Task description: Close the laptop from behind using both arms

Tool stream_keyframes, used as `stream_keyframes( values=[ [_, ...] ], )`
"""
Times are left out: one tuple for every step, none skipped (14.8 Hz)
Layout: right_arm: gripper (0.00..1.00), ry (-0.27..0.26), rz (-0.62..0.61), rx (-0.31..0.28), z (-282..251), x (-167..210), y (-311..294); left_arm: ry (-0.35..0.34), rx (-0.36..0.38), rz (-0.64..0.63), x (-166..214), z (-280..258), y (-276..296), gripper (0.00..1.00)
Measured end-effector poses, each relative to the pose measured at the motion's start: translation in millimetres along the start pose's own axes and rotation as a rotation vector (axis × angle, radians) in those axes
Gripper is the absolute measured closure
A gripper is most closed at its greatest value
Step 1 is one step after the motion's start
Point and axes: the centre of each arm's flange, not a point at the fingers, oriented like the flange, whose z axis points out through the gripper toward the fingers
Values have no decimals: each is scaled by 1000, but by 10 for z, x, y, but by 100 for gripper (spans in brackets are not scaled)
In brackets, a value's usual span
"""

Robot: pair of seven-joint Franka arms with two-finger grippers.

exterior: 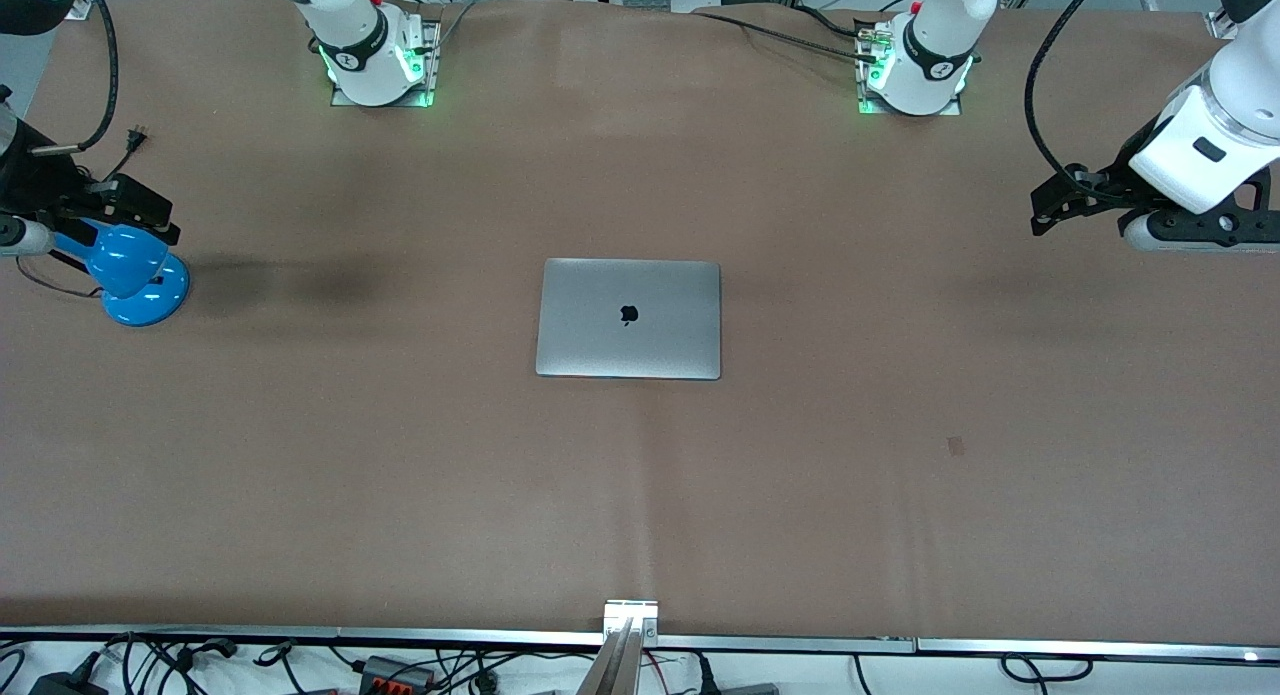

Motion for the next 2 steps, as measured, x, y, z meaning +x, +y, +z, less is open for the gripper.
stream_keyframes(
  values=[
    [0,0,-2,0,0,1,-13,0,0,0,0,-1,0,0],
    [0,0,-3,0,-1,1,-18,0,0,0,0,-1,0,0]
  ],
)
